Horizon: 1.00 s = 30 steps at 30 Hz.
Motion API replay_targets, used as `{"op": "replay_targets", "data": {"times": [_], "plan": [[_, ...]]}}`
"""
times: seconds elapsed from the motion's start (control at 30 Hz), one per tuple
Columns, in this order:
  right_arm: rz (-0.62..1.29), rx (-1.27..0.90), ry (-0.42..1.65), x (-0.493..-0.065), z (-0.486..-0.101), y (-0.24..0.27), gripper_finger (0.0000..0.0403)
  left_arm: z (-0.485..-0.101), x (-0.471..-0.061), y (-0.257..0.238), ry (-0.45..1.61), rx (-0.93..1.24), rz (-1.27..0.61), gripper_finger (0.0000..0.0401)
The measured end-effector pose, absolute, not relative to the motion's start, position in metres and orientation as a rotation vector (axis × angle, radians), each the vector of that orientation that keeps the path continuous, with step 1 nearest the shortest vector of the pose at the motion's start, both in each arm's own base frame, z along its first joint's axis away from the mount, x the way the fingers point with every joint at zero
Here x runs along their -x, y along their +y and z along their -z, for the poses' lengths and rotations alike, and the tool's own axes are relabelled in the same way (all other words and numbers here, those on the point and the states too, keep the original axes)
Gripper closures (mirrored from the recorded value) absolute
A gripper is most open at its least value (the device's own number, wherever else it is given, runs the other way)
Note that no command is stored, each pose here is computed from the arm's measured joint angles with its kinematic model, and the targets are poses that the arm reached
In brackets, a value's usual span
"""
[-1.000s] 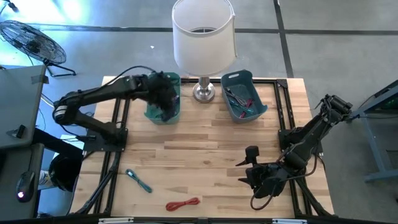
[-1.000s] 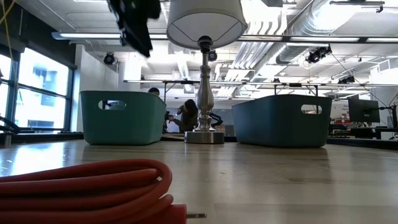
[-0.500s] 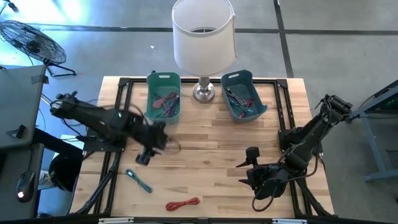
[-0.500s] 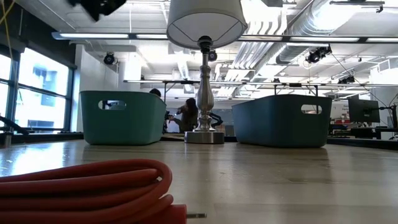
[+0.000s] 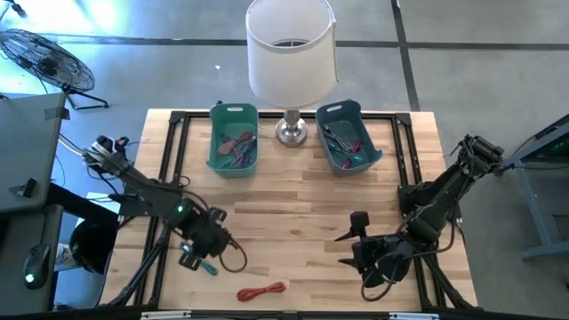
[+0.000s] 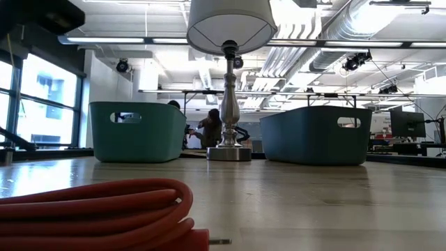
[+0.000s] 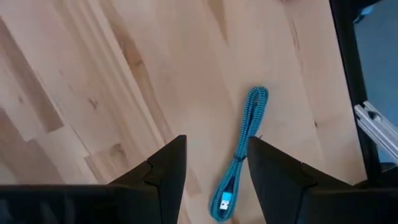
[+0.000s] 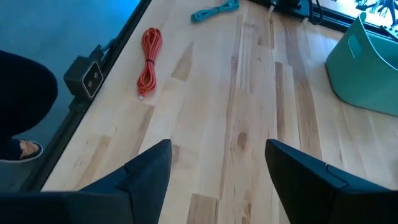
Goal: Pick & Place USB Port
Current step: Put the blue patterned charger cable into the blue bin
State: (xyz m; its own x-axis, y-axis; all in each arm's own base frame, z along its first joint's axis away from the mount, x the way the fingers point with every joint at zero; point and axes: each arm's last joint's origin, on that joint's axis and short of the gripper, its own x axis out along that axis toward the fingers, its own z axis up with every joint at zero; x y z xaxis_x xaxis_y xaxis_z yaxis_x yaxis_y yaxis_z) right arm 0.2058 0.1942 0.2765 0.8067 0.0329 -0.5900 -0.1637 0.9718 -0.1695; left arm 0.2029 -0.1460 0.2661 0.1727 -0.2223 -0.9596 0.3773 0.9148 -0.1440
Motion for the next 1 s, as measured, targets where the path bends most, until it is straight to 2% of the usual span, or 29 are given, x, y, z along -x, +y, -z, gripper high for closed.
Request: {"op": "replay_targets", "data": {"times": [0.2, 0.6, 1.0], "plan": [[-0.112, 0.179, 0.578, -0.209, -0.281, 0.197, 0.0151, -0.251, -0.197, -0.172, 1.374, -0.188, 0.443, 0.0236], [-0.103, 0.155, 0.54, -0.211, -0.284, 0.198, 0.0151, -0.216, -0.192, -0.209, 1.504, -0.132, 0.329, 0.0236], [-0.105, 0.167, 0.54, -0.211, -0.284, 0.198, 0.0151, -0.188, -0.197, -0.219, 1.58, -0.155, 0.271, 0.0236]]}}
